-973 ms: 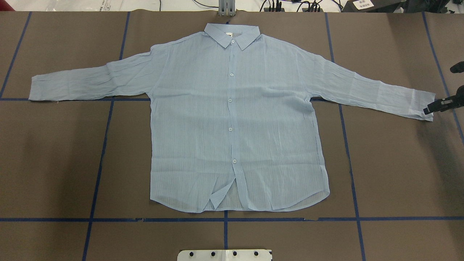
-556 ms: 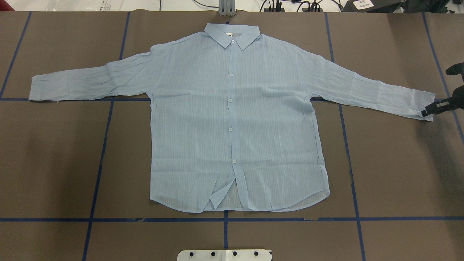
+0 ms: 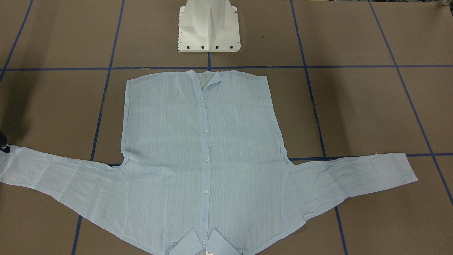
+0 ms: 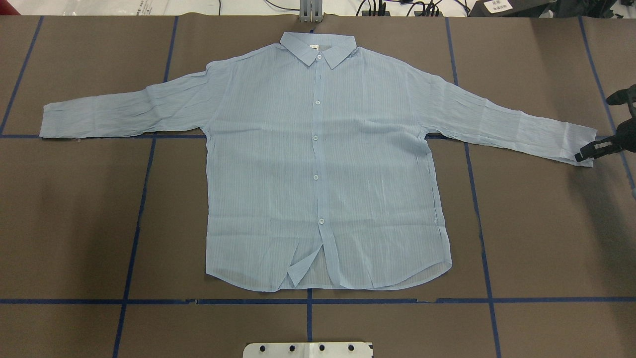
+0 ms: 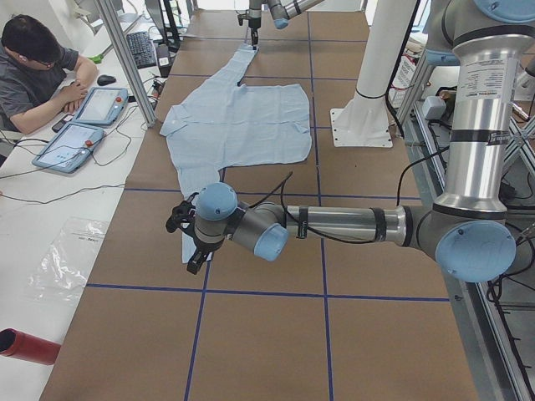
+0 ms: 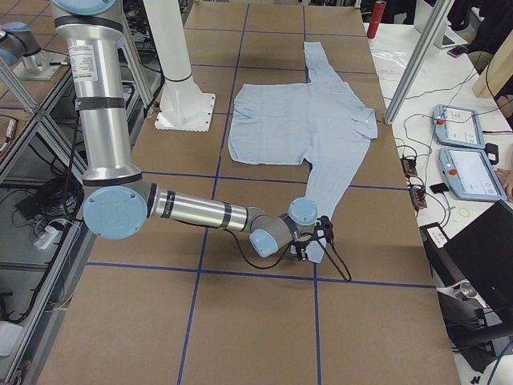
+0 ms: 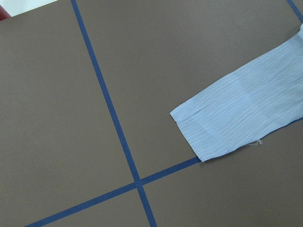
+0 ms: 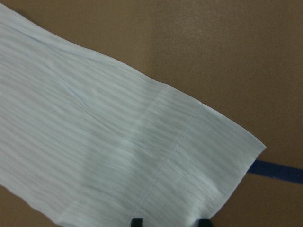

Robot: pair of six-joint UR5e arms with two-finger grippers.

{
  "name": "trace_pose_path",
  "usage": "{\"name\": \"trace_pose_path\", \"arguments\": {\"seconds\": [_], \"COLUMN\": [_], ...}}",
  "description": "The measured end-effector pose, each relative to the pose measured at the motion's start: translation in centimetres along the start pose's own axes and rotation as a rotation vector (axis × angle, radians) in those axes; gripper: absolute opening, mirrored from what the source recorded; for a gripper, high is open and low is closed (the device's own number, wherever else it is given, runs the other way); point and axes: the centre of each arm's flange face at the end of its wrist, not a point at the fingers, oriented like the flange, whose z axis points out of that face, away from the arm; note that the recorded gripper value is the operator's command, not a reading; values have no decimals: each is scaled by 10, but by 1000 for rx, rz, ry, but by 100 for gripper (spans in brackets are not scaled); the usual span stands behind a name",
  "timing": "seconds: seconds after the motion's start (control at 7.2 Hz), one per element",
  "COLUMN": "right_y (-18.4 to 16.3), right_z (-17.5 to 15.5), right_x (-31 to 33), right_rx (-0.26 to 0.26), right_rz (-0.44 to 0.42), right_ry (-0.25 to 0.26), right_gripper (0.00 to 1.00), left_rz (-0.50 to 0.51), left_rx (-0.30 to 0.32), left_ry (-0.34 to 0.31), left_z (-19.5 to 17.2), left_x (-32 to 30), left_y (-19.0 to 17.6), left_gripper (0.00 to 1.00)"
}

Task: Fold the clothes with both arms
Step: 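Reach the right gripper to the sleeve cuff nearest it and grasp it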

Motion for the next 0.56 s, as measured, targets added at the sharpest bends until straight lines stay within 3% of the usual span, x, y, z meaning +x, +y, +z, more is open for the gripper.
{"name": "trace_pose_path", "arguments": {"seconds": [0.28,0.56], "right_y": [-2,-6], "right_z": [-3,-18], "right_x": [-1,3], "right_rx": [4,26], "right_rz": [-3,4], "right_ry": [-4,-23], "right_gripper": [0,0], "left_rz": [0,0], "left_rx": [0,0], "left_ry": [0,0], "left_z": [0,0], "left_x": [0,0], "left_y": [0,0], "left_gripper": [100,100]}}
